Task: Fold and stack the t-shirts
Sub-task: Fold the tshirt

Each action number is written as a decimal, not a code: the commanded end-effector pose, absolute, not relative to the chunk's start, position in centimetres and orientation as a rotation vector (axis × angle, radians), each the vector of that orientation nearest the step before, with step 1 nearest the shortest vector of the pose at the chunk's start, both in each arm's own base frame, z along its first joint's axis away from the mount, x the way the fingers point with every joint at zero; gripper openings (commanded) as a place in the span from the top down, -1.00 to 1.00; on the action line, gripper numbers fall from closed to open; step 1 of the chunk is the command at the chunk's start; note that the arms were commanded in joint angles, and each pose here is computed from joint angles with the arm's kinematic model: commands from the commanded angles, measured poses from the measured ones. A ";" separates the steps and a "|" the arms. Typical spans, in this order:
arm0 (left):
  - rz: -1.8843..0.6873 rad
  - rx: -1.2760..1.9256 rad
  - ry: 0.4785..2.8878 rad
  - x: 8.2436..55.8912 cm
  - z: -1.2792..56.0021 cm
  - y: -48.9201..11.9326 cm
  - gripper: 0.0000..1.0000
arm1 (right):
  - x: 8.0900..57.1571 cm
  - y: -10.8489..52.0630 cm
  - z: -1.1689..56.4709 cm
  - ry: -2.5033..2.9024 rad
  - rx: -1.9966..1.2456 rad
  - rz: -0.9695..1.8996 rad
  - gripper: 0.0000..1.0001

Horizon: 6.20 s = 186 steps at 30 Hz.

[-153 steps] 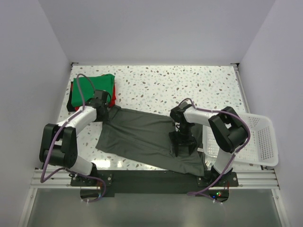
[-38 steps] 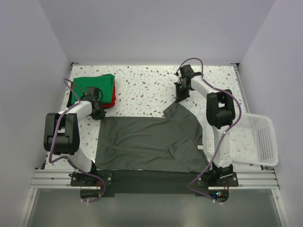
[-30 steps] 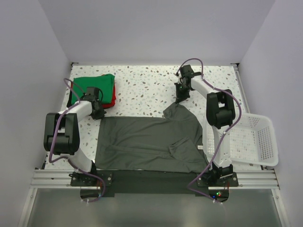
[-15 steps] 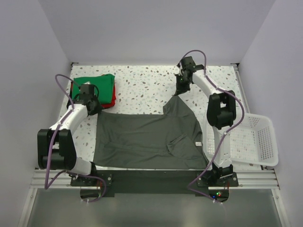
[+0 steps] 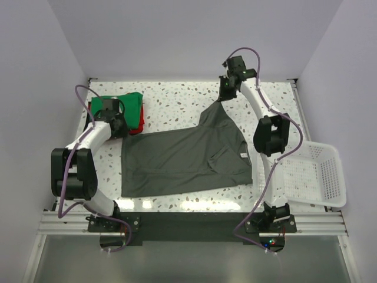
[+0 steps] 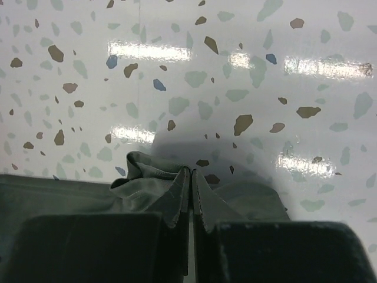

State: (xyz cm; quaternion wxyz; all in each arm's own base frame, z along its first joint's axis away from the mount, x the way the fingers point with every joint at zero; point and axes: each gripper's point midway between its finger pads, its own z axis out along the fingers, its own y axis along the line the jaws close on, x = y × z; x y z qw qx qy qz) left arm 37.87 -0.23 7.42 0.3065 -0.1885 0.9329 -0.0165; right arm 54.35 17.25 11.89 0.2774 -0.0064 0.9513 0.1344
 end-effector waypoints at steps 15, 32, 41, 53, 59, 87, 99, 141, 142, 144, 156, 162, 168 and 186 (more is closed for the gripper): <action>-0.107 -0.578 2.472 33.3 8.9 -0.8 1.00 | 43.6 14.0 17.6 2.615 -0.025 0.344 1.00; 0.064 -0.695 2.527 28.4 8.0 1.1 1.00 | 32.6 10.9 15.2 2.773 0.021 0.275 1.00; 0.043 -0.730 2.534 27.0 7.9 0.8 1.00 | 29.2 10.1 13.9 2.825 0.035 0.260 1.00; 0.024 -0.794 2.543 24.3 7.8 0.5 1.00 | 26.1 10.1 11.9 2.898 0.043 0.300 1.00; -0.049 -0.843 2.534 22.5 8.3 -0.5 0.36 | 23.7 10.0 10.2 2.982 0.016 0.284 0.66; -0.376 -0.758 2.561 29.5 2.8 -5.2 0.26 | 28.0 19.7 5.5 2.973 -0.225 0.686 0.07; -0.354 -0.767 2.626 27.7 0.3 -5.1 0.31 | 26.0 21.3 4.7 3.008 -0.330 0.765 0.12; -0.281 -0.752 2.682 22.7 -0.2 -4.3 0.34 | 29.0 20.1 8.4 2.757 -0.344 0.343 -0.09; -0.278 -0.752 2.682 22.7 -0.2 -4.3 0.34 | 29.2 20.1 8.1 2.754 -0.345 0.341 -0.09; -0.280 -0.758 2.672 22.8 -0.1 -4.3 0.34 | 29.8 20.3 7.4 2.746 -0.348 0.345 -0.09; -0.286 -0.772 2.684 22.2 -0.6 -4.4 0.34 | 28.3 21.9 4.7 2.782 -0.480 0.517 -0.09; -0.288 -0.770 2.685 22.2 -0.6 -4.4 0.34 | 26.2 21.7 4.1 2.849 -0.549 0.570 -0.08; -0.285 -0.766 2.686 22.3 -0.7 -4.4 0.34 | 24.2 21.6 5.5 2.890 -0.566 0.638 -0.08; -0.288 -0.753 2.691 22.3 -0.9 -4.4 0.36 | 21.1 23.4 7.1 3.016 -0.596 0.898 -0.07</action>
